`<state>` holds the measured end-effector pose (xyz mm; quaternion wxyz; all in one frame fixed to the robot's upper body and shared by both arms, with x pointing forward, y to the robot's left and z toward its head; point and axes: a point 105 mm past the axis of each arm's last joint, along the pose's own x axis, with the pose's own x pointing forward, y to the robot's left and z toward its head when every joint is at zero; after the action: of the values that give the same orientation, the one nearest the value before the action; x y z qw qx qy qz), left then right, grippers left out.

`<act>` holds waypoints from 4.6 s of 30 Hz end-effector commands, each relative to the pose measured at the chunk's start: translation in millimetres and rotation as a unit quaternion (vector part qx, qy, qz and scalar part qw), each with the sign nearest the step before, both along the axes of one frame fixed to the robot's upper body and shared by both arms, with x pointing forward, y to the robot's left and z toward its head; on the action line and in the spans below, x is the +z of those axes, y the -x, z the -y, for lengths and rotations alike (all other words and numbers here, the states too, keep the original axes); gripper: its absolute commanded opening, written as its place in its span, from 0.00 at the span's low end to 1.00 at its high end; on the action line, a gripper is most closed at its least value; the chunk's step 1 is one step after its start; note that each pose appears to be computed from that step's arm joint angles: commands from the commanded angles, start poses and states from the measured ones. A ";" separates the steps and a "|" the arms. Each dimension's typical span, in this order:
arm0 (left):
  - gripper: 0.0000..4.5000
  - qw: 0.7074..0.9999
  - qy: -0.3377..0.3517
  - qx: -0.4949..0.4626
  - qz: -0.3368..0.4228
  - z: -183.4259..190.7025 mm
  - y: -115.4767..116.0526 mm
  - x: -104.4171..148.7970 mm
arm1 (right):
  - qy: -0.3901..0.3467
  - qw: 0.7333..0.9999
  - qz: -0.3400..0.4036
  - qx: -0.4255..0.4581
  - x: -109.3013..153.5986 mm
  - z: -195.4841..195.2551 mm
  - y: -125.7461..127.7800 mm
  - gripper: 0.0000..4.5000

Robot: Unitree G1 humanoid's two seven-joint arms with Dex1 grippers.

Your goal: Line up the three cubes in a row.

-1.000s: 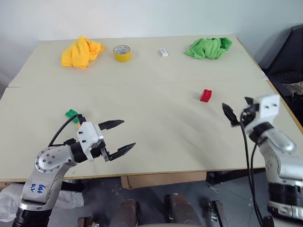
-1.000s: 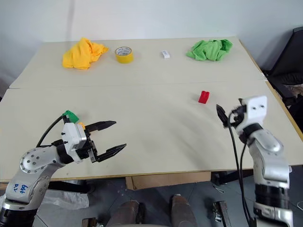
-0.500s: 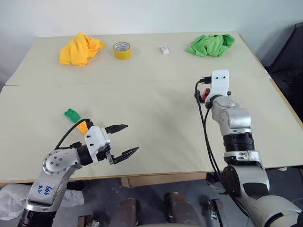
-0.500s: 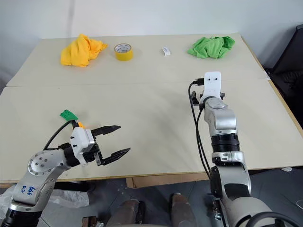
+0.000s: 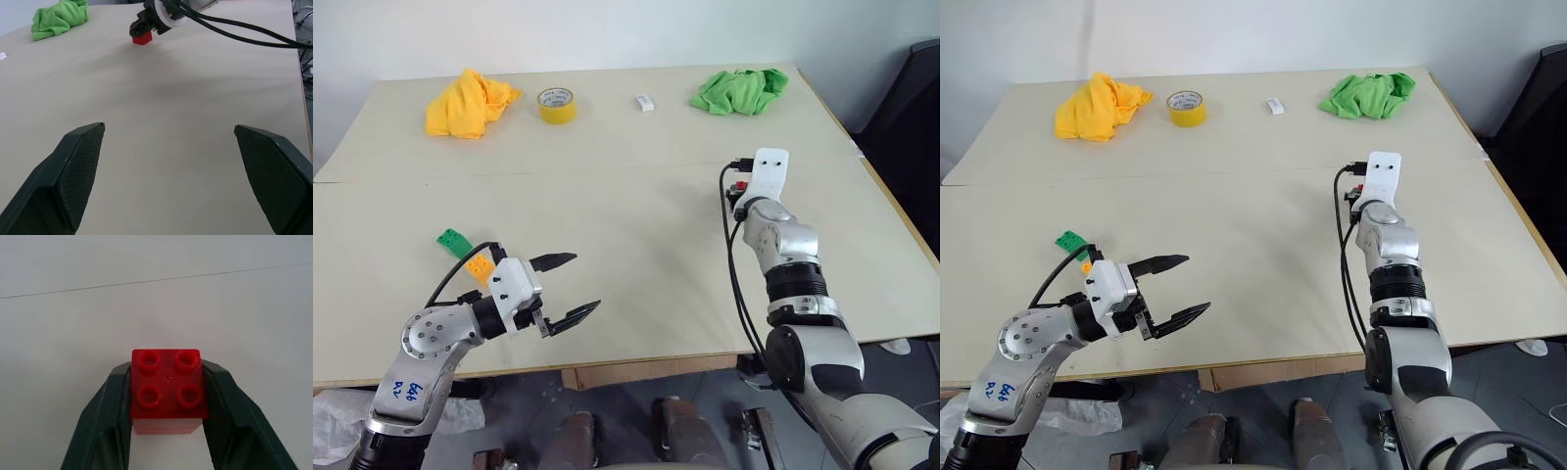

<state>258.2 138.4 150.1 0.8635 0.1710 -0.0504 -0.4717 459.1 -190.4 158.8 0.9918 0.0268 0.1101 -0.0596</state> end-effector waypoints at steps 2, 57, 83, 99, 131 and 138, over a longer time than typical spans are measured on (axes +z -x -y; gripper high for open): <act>1.00 1.000 -0.005 0.007 0.024 -5.3 1.2 9.5 | 0.009 0.986 0.080 0.147 59.2 -34.8 3.2 0.33; 1.00 0.823 0.121 0.555 -0.014 -217.3 118.7 -52.1 | 0.093 0.640 0.240 0.724 -6.2 -98.7 171.7 0.99; 1.00 0.894 0.083 0.432 -0.089 -195.8 -71.6 -8.2 | 0.050 0.667 0.264 0.695 22.0 -116.7 169.9 0.99; 0.33 0.915 0.093 0.390 -0.038 -210.4 -87.0 14.7 | 0.054 0.680 0.271 0.679 22.0 -118.4 168.6 1.00; 0.33 0.962 -0.226 -0.132 -0.082 31.5 -87.7 -3.3 | 0.136 0.759 0.197 0.606 16.3 -30.5 170.7 1.00; 0.33 0.971 -0.202 -0.103 -0.076 19.3 -106.7 1.6 | 0.131 0.758 0.198 0.607 12.9 -35.1 171.8 1.00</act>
<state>363.5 118.7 143.8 0.7589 0.2965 0.1134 -0.5685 290.7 -158.0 163.9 0.8187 -0.1559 -0.0856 0.5460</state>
